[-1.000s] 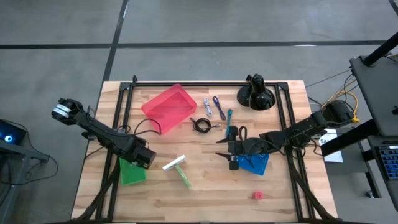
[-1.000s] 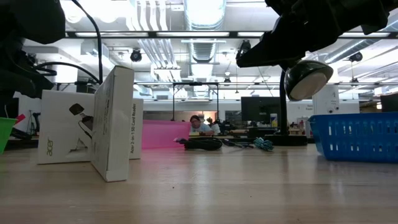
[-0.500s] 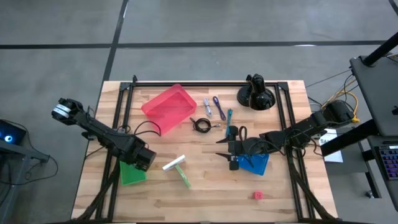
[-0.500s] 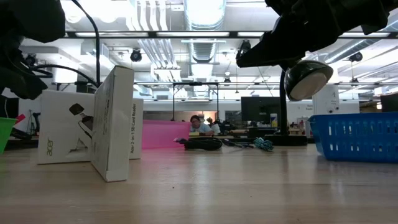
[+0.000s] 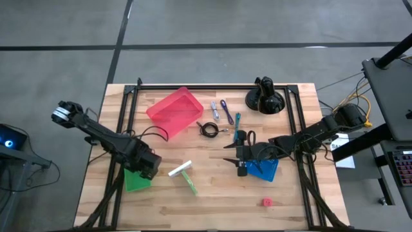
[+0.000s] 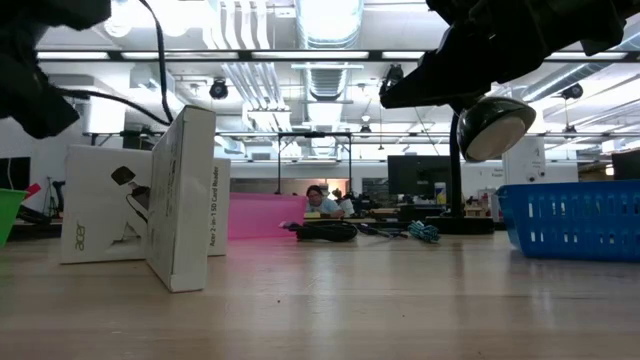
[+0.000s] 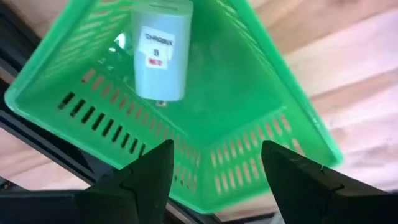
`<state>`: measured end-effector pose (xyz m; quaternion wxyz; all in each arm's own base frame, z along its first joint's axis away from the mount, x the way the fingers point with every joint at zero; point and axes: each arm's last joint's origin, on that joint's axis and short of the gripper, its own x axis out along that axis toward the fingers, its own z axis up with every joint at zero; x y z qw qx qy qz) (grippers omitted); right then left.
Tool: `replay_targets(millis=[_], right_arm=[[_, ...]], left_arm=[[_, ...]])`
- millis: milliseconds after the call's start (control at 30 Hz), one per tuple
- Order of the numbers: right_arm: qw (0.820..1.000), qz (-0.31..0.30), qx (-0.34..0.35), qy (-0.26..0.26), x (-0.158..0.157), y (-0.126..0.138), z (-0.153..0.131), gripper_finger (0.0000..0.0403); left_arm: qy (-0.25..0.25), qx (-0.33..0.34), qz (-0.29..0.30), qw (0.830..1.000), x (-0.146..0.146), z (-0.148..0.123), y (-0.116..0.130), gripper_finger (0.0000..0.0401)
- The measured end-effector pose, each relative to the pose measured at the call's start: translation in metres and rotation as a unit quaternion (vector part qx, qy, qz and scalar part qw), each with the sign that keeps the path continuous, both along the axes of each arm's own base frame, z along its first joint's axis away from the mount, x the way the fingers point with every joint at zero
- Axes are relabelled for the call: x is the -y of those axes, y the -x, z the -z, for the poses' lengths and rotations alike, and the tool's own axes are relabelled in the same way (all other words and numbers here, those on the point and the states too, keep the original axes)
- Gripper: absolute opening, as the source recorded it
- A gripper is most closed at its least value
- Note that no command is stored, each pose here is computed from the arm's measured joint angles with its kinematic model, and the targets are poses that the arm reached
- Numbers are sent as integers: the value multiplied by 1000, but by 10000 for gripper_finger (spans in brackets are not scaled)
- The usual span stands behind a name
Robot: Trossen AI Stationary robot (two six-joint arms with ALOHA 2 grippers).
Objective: Pick and place items into bin
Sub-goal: Put the pink charger adapter into the green bin
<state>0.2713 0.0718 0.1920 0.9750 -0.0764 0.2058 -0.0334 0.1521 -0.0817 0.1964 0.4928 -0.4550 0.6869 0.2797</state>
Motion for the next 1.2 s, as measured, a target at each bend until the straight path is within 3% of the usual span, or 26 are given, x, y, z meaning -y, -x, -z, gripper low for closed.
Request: replay_targets(millis=[433, 633, 733, 867, 967, 1067, 1200], right_arm=[[1000, 0, 0, 0, 0, 0, 0, 212], [1000, 0, 0, 0, 0, 0, 0, 212], [1000, 0, 0, 0, 0, 0, 0, 212], [1000, 0, 0, 0, 0, 0, 0, 212], [1000, 2, 0, -4, 0, 0, 0, 212], [1000, 2, 0, -4, 0, 0, 0, 212], [1000, 2, 0, -4, 0, 0, 0, 212]], left_arm=[[14, 86, 23, 996, 1, -29, -5, 226], [-23, 147, 49, 988, 0, -42, -10, 226], [-58, 195, 83, 975, -1, -48, -15, 226], [-132, 292, 152, 935, -1, -56, -26, 226], [-186, 366, 194, 891, 0, -63, -36, 226], [-250, 441, 238, 829, 1, -73, -47, 226], [-331, 531, 299, 720, 4, -90, -60, 226]])
